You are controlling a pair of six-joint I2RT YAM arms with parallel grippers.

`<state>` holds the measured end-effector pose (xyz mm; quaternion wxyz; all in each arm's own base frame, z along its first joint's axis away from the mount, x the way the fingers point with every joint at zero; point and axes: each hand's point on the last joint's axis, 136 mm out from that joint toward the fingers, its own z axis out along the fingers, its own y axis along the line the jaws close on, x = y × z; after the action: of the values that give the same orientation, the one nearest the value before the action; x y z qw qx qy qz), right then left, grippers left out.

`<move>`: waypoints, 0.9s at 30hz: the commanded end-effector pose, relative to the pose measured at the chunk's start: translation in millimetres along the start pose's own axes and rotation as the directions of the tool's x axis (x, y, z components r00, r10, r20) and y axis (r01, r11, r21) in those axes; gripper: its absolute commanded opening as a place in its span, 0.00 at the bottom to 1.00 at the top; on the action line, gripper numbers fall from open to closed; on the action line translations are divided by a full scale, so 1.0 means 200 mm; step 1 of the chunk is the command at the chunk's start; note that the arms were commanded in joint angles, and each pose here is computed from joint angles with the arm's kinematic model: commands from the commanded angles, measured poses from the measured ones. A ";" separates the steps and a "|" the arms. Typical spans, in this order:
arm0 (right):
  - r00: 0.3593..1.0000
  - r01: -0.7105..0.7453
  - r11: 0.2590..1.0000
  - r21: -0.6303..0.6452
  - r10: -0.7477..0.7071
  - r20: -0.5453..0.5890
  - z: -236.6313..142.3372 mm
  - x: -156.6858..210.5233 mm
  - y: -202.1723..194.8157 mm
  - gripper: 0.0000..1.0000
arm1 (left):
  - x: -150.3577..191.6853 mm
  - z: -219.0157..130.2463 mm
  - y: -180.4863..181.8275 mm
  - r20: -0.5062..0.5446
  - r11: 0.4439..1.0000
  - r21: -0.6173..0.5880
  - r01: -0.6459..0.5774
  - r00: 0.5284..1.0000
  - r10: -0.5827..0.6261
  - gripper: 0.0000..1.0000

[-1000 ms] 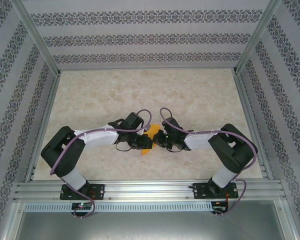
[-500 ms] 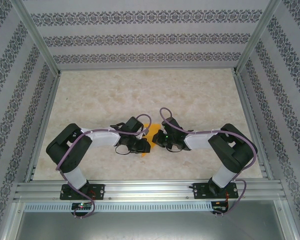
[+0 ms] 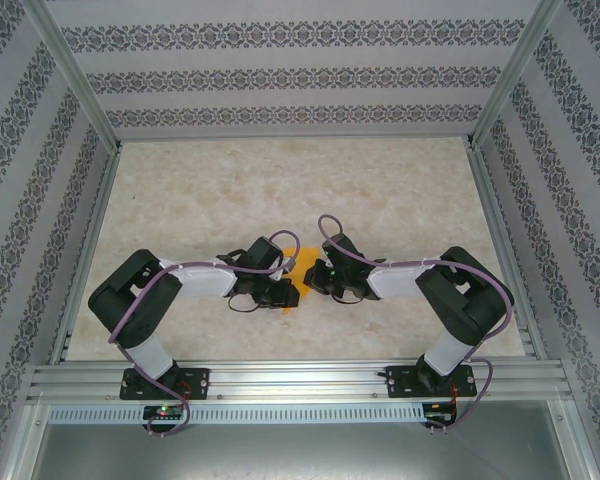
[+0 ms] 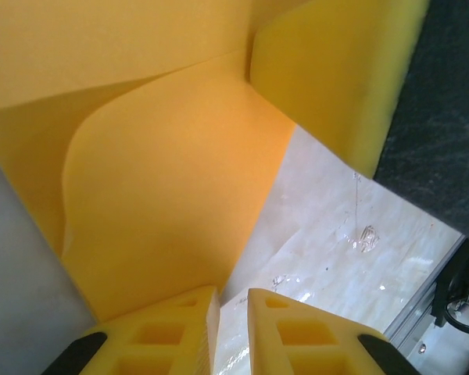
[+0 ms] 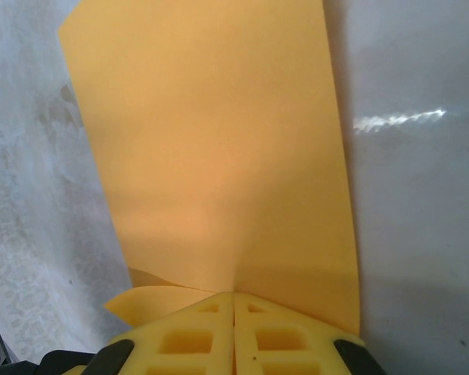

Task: Fold a paper plane with a square sheet of paper (pick it up from the middle)
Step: Third fold the triangle at the center of the table.

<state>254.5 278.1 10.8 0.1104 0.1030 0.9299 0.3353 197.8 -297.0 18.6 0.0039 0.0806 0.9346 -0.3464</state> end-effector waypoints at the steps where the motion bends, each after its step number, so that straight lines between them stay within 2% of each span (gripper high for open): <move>1: 0.999 -0.010 0.982 0.188 0.018 -0.041 0.04 0.09 -0.25 0.08 | 0.18 -0.01 0.17 -0.091 0.993 -0.092 0.070 0.993 -0.079 0.21; 8: 0.999 -0.012 0.980 0.200 0.021 -0.043 0.04 0.09 -0.26 0.08 | 0.30 -0.03 0.20 -0.169 0.991 -0.103 0.083 0.981 -0.100 0.21; 20: 0.999 -0.014 0.978 0.210 0.024 -0.043 0.04 0.09 -0.27 0.08 | 0.41 -0.08 0.26 -0.222 0.984 -0.149 0.100 0.966 -0.132 0.23; 24: 0.999 -0.014 0.978 0.207 0.023 -0.040 0.04 0.08 -0.26 0.08 | 0.40 -0.11 0.22 -0.196 0.986 -0.137 0.099 0.973 -0.125 0.23; 27: 0.999 -0.014 0.977 0.212 0.024 -0.045 0.04 0.08 -0.26 0.08 | 0.34 -0.19 0.13 -0.147 0.992 -0.107 0.067 0.986 -0.082 0.23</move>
<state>251.5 284.5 10.5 0.0997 0.0947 0.9317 0.3362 156.5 -262.4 21.9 -0.0376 0.0844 0.9434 -0.3184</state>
